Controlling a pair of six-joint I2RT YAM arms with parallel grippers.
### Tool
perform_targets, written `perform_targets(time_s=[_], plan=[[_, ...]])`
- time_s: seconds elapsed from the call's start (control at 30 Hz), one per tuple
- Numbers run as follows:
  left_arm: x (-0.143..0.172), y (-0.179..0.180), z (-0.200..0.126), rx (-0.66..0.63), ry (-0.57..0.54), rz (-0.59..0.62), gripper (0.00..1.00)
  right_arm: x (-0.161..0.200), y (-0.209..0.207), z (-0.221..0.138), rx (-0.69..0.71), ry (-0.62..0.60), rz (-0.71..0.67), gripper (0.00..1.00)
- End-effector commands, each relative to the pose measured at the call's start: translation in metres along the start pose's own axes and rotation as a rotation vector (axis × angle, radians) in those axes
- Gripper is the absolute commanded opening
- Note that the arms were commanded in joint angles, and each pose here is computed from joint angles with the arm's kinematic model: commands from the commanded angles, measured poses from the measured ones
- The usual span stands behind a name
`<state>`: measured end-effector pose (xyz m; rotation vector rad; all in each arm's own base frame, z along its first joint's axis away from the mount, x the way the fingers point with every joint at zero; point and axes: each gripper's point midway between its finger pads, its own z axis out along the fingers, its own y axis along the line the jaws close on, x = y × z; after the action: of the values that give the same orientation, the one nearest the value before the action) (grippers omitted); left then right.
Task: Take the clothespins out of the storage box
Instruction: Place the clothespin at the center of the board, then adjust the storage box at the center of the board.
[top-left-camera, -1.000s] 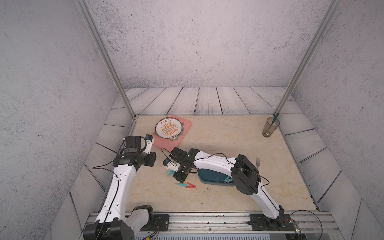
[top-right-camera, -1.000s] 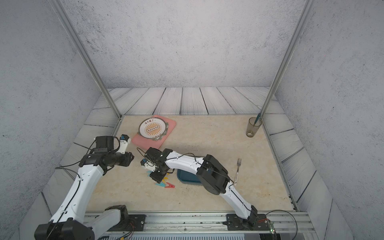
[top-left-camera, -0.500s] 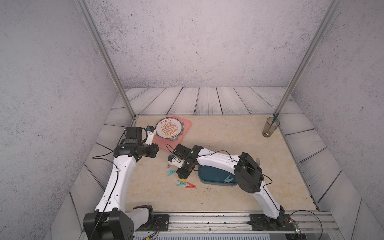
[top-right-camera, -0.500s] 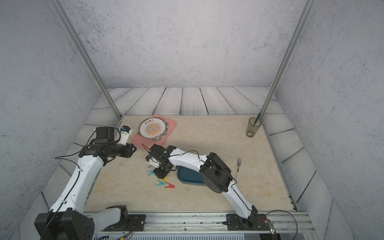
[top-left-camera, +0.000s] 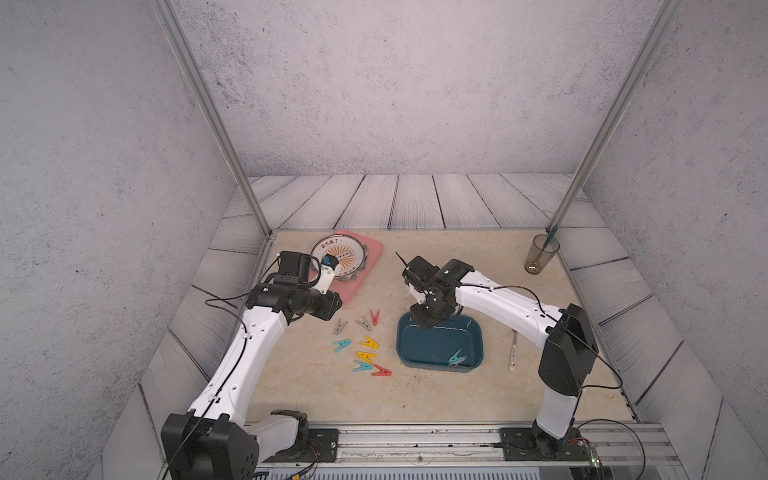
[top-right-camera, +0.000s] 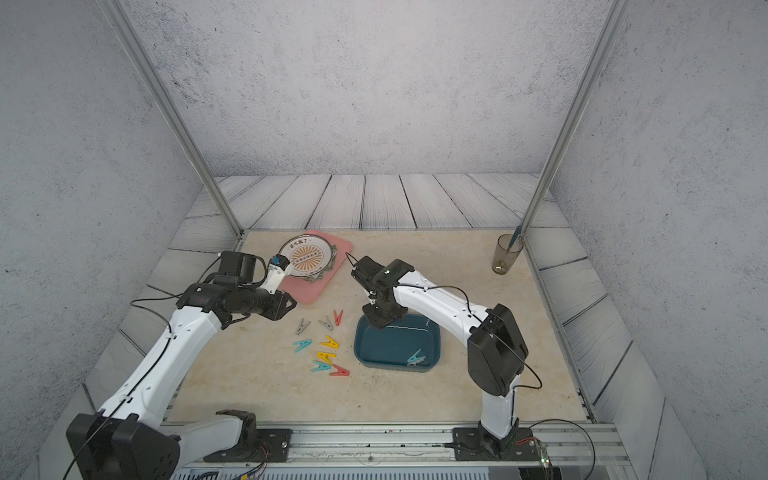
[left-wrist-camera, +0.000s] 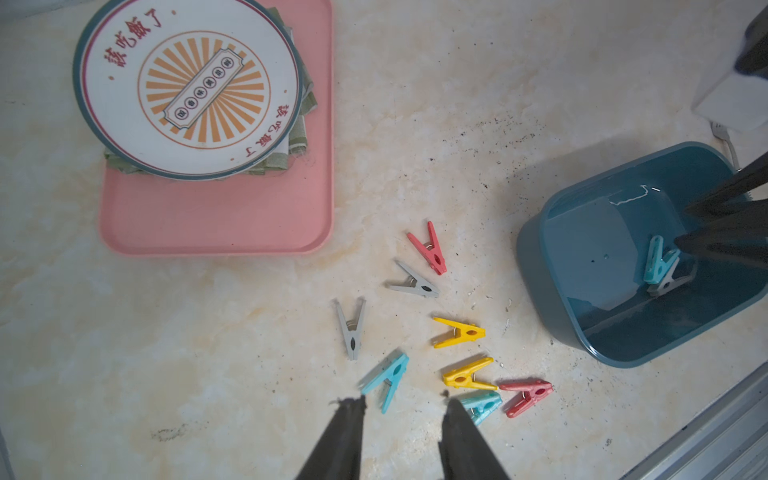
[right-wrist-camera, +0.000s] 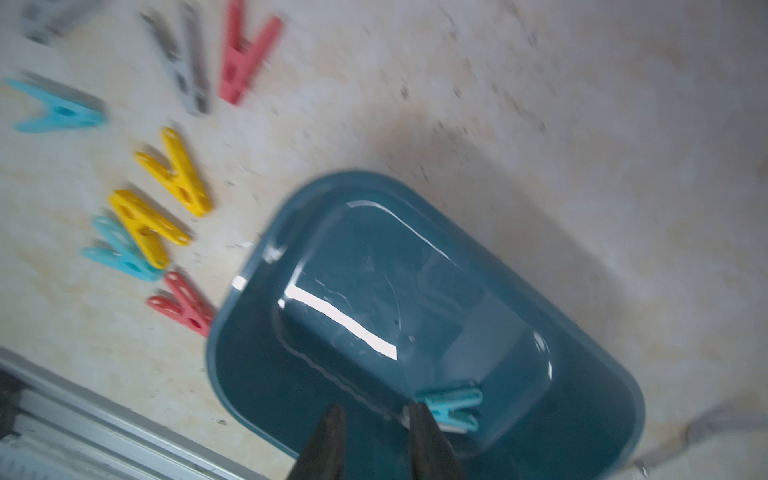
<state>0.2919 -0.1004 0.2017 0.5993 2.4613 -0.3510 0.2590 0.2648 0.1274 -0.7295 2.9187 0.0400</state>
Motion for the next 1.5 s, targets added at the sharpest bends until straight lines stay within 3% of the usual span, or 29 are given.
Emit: perform_targets(time_s=[0.0, 0.13, 0.4, 0.87, 1.07, 1.23, 1.47], plan=[[0.008, 0.000, 0.006, -0.004, 0.040, 0.021, 0.37, 0.045, -0.053, -0.001, 0.207, 0.133, 0.233, 0.31], [0.009, 0.003, 0.009, -0.011, 0.049, 0.024, 0.37, 0.063, -0.069, 0.016, 0.250, 0.213, 0.404, 0.33], [0.015, 0.004, 0.019, -0.008, 0.062, 0.009, 0.37, 0.068, -0.057, 0.053, 0.192, 0.287, 0.559, 0.37], [0.026, 0.004, 0.025, -0.011, 0.071, 0.012, 0.37, 0.082, -0.053, 0.101, 0.178, 0.371, 0.634, 0.37], [0.030, 0.006, 0.024, -0.028, 0.074, 0.006, 0.37, 0.077, -0.056, 0.100, 0.191, 0.362, 0.612, 0.35], [0.034, 0.008, 0.024, -0.040, 0.078, 0.002, 0.37, 0.076, -0.067, 0.079, 0.227, 0.295, 0.618, 0.35], [0.034, 0.008, 0.032, -0.031, 0.070, 0.007, 0.37, 0.079, -0.072, 0.047, 0.227, 0.223, 0.722, 0.38]])
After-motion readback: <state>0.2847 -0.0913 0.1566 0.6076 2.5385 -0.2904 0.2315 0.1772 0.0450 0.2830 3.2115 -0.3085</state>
